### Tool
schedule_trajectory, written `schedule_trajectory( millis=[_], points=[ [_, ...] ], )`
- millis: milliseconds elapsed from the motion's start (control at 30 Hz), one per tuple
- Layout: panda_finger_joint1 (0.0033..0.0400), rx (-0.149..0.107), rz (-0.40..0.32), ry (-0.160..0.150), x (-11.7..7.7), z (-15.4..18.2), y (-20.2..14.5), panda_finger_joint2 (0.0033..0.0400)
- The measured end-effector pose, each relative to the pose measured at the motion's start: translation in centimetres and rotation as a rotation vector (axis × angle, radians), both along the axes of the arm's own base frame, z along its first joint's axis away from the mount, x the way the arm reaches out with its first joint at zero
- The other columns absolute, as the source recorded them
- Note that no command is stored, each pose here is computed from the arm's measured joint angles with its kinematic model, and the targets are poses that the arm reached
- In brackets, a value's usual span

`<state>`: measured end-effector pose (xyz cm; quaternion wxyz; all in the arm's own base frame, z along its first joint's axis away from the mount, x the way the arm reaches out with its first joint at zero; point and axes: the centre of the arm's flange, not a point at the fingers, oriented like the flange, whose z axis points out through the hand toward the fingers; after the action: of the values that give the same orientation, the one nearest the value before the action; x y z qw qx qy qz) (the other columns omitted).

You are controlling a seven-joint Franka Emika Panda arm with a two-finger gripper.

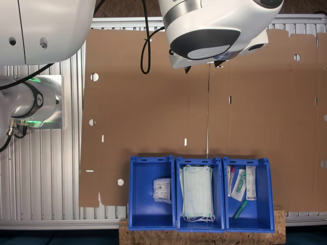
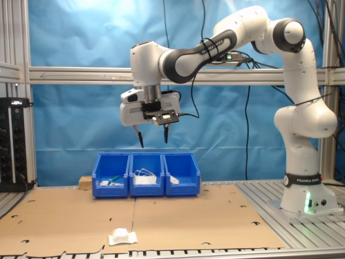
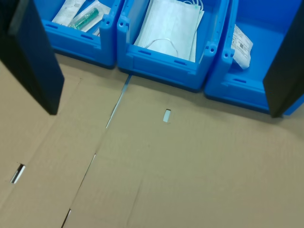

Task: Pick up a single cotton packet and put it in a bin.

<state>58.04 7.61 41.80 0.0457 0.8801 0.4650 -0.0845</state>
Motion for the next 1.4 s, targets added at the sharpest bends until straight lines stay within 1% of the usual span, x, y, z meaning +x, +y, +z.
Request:
schedule_trajectory(
  millis=[67,133,200,267,600,633,700,900,1400],
  points=[
    [0.0400,-0.001,0.000,0.002,0.0,0.0,0.0,0.0400],
    [0.0400,-0.004,0.004,0.018,-0.3,0.6,0.4,0.0400],
    [0.0400,-0.002,0.017,0.015,-0.6,1.9,1.3,0.0400],
    [0.0400,0.002,0.035,0.000,-0.9,3.7,2.4,0.0400],
    [0.0400,0.038,0.122,-0.102,-3.5,12.6,7.0,0.0400],
    [0.0400,0.038,0.122,-0.102,-3.5,12.6,7.0,0.0400],
    [0.0400,0.042,0.131,-0.112,-3.9,13.6,7.5,0.0400],
    [0.0400,0.043,0.136,-0.112,-4.3,14.4,7.7,0.0400],
    [0.0400,0.036,0.133,-0.084,-4.7,14.2,7.6,0.0400]
  ],
)
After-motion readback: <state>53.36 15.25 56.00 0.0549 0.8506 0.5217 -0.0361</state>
